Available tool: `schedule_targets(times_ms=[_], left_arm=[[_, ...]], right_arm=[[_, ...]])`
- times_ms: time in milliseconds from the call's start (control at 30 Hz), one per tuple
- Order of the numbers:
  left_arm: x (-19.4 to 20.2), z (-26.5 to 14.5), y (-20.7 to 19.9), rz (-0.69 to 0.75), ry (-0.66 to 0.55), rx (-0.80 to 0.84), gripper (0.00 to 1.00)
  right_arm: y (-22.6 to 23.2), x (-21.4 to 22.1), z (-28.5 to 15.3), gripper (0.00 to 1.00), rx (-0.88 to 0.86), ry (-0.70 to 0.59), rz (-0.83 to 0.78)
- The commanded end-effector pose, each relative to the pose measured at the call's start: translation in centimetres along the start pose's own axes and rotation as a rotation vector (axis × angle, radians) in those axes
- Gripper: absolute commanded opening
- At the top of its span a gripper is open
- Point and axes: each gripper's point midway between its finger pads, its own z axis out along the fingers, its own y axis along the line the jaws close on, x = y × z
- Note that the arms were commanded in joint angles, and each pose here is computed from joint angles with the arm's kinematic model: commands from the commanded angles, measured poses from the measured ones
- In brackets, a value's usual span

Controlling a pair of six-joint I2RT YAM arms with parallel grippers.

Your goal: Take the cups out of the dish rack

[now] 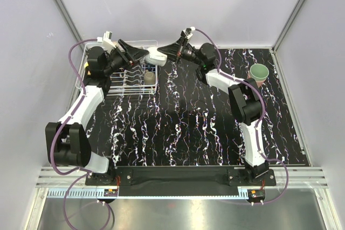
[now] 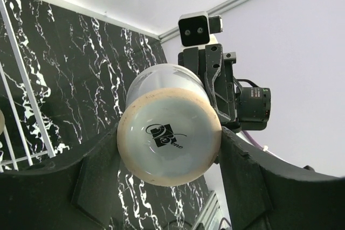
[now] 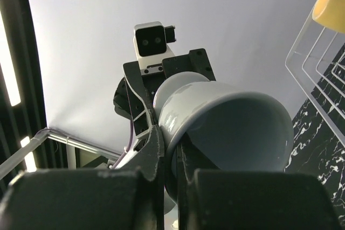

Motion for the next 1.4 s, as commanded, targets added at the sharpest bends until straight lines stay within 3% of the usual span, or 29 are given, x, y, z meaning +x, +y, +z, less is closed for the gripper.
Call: schedule_targets(times_ms=[0,67,100,167,200,367,400,467,700,733,767,833,900,1033,1200,1367], left_arm=[[0.0,-0.7,-2.9,0.109,-0.002,0.059,0.06],[0.1,-1.0,-3.0,0.126,0.001,0.048,0.20],[0.4,-1.2,-2.5,0.133,0.010,0.023,0.35],[0.1,-1.7,-2.6,0.155,0.002,-0.007,0.46],[0.3,-2.1,-1.9,0.143,0.006,-0.064,0.57],[0.1,-3.8,-1.9,0.232,0.003,-0.145,0.77],[0.0,-4.4,-1.8,0.246,-0.003,-0.176,0.89],[0.0,-4.9,-1.8,0.260,-0.005,-0.199,0.97],[0.2,-7.2,-1.8,0.320,-0.014,-0.273,0.99],[0.2,-7.5,-1.5,0.326,-0.015,-0.295,0.99],[0.2,-7.9,-1.5,0.334,-0.017,-0.309,0.99],[0.7,-8.4,-0.6,0.340,0.001,-0.347,0.99],[1.4,-8.9,0.1,0.338,0.027,-0.375,0.99],[2.4,-10.2,1.5,0.362,0.052,-0.442,0.99],[2.9,-11.4,2.7,0.396,0.053,-0.495,0.99],[3.2,-11.8,4.5,0.401,0.065,-0.552,0.99]], right_arm=[[4.2,2.4,0.0,0.00,-0.095,0.058,-0.145],[4.2,2.6,-0.3,0.00,-0.078,0.055,-0.139],[4.1,2.5,-0.4,0.00,-0.069,0.051,-0.152],[3.5,2.5,-0.7,0.00,-0.021,0.045,-0.139],[3.2,2.5,-0.8,0.00,-0.003,0.043,-0.159],[2.2,2.1,-2.7,0.00,0.090,0.009,-0.160],[1.9,1.7,-3.1,0.00,0.109,0.001,-0.189],[1.3,1.8,-3.6,0.00,0.171,-0.004,-0.177],[0.4,0.6,-6.0,0.00,0.340,-0.022,-0.290],[-1.3,0.2,-7.4,0.00,0.468,-0.048,-0.240],[-1.1,-0.6,-7.6,0.00,0.512,-0.044,-0.346],[-3.2,-1.0,-9.8,0.00,0.695,-0.058,-0.339],[-2.9,-2.1,-10.5,0.00,0.774,-0.042,-0.447],[-5.9,-4.7,-15.1,0.00,1.124,-0.066,-0.524],[-8.9,-6.6,-18.2,0.00,1.352,-0.015,-0.562],[-9.8,-8.8,-19.5,0.00,1.466,-0.017,-0.637]])
